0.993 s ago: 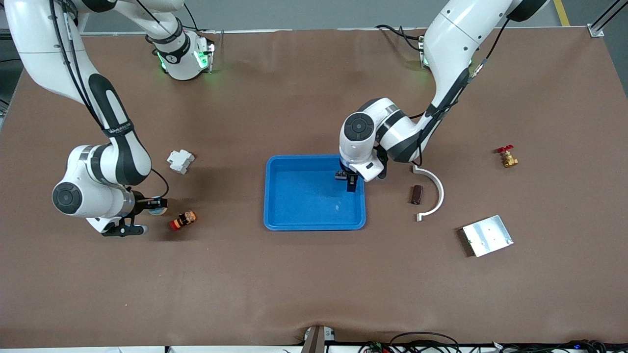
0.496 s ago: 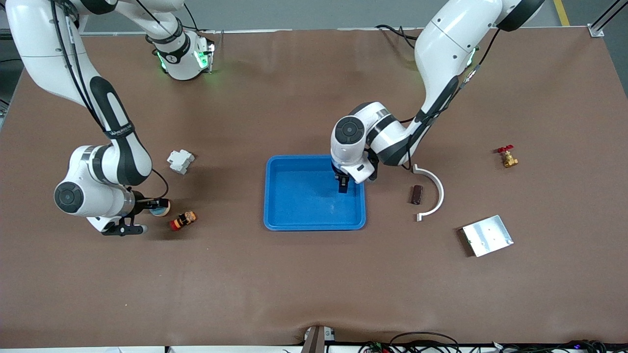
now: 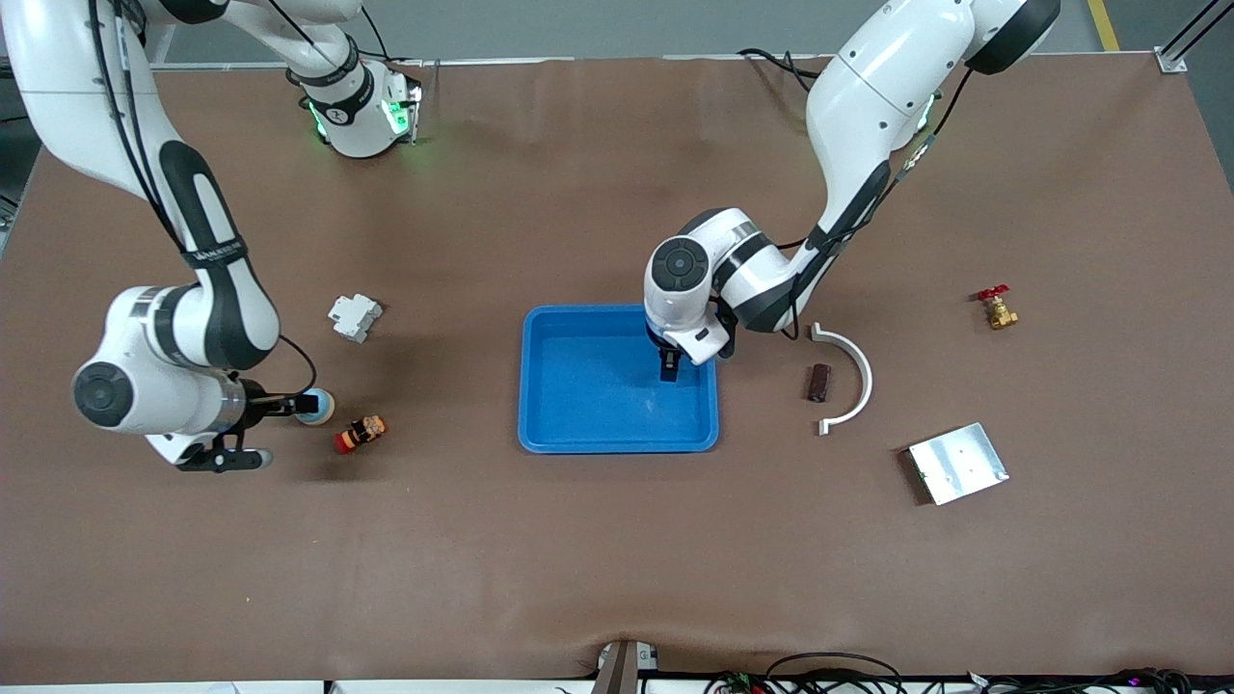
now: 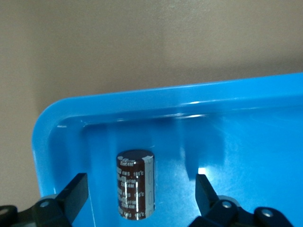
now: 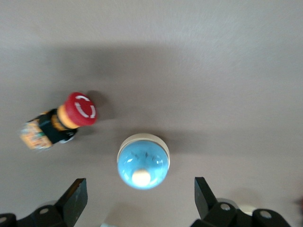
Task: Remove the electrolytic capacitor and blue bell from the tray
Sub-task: 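Set the second bell down with the right gripper while the left gripper reaches the tray, then grasp the standing capacitor with the left gripper while the right arm retracts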
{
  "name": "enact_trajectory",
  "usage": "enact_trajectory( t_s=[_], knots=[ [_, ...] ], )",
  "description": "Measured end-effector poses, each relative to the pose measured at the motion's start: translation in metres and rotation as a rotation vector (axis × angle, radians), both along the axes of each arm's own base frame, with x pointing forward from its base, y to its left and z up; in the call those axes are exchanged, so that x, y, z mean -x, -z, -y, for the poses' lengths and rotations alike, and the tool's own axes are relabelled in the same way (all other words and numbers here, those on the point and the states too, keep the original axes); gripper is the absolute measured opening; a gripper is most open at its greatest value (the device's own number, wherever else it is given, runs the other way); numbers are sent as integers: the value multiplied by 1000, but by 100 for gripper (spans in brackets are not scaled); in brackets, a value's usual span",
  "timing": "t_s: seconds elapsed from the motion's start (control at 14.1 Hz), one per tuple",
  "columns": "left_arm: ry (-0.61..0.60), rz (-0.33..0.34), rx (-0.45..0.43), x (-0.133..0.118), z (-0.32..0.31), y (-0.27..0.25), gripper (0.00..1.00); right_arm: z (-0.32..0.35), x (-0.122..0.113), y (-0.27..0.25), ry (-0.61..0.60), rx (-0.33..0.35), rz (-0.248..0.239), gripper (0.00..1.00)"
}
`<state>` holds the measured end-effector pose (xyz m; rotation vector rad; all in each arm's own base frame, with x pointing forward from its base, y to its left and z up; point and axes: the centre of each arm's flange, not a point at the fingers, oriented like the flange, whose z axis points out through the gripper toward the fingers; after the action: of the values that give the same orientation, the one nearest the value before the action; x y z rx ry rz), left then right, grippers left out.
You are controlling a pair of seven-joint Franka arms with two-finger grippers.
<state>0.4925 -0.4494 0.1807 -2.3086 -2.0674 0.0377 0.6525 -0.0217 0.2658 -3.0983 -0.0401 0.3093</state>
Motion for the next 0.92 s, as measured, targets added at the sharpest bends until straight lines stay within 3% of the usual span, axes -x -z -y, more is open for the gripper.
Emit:
enact_trajectory(
  t_s=[0.21, 0.35, 0.64, 0.92],
  knots=[
    [38, 32, -20, -2, -1, 0, 100, -10, -7, -80, -16, 15, 59, 100],
    [58, 40, -23, -3, -1, -1, 100, -17, 1, -131, -14, 16, 86, 100],
    [105, 43, -20, -5, -2, -2, 100, -29, 32, -231, 66, 0, 123, 100],
    [109, 44, -20, -6, -1, -2, 100, -39, 71, -332, 128, 4, 117, 100]
  ],
)
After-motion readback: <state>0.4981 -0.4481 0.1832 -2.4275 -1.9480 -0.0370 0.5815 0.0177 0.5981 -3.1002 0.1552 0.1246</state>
